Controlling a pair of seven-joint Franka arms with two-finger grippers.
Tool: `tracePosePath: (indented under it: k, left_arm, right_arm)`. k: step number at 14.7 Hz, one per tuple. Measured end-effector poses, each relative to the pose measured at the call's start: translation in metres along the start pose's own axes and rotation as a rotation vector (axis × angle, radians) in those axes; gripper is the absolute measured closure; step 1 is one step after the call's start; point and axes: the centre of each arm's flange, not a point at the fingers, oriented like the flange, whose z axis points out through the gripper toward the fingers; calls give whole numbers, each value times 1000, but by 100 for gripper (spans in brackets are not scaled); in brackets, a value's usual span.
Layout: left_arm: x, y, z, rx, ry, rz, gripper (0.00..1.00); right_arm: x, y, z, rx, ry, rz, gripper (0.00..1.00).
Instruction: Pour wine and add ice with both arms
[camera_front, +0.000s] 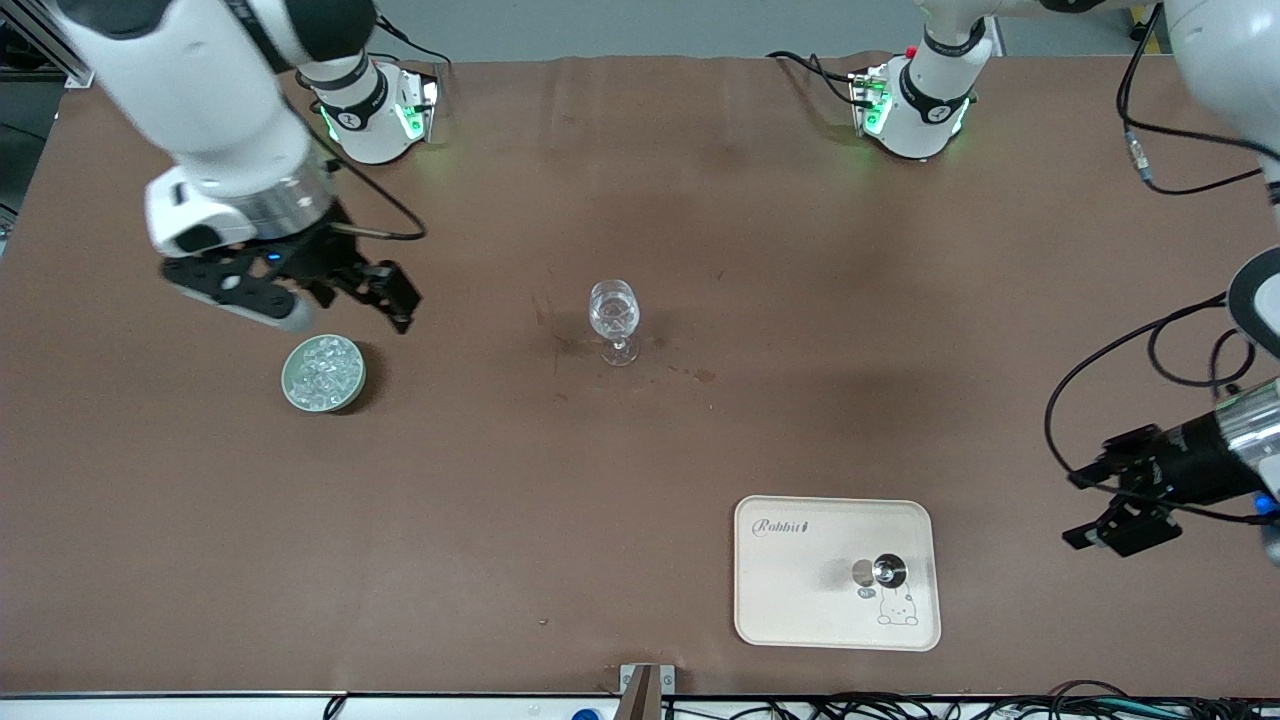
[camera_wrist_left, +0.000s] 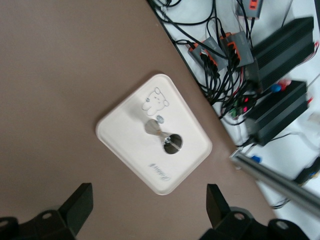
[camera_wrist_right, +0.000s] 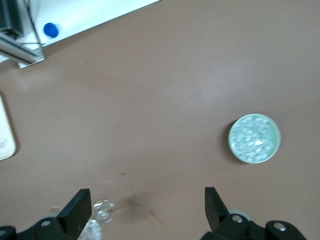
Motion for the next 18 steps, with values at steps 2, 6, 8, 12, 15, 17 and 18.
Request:
tracePosePath:
  k: [2,6,8,12,15,17,18]
  left_arm:
    - [-31,17,-20,102,13,222,0]
    - [-67,18,-55,201,17,534,1]
    - [-86,10,-73,255,23,654,0]
    - [-153,6,-106,309,32,795,0]
    - [-190,-9,-126,317,38,821,0]
    - [-201,-17,-129,324,29,825,0]
    - [-204,-16,-127,325,26,830,0]
  right_arm:
    - [24,37,-1,-19,-7,-11,0]
    - [82,143,-6,-40,-3,-71,0]
    - [93,187,-14,-51,-22,-96,0]
    - [90,236,-42,-49,-27,-97,0]
    - [87,245,-46,-46,-43,-138,0]
    - [86,243,-45,-43,-50,-159,0]
    - [84,241,-44,-44,-57,-164,0]
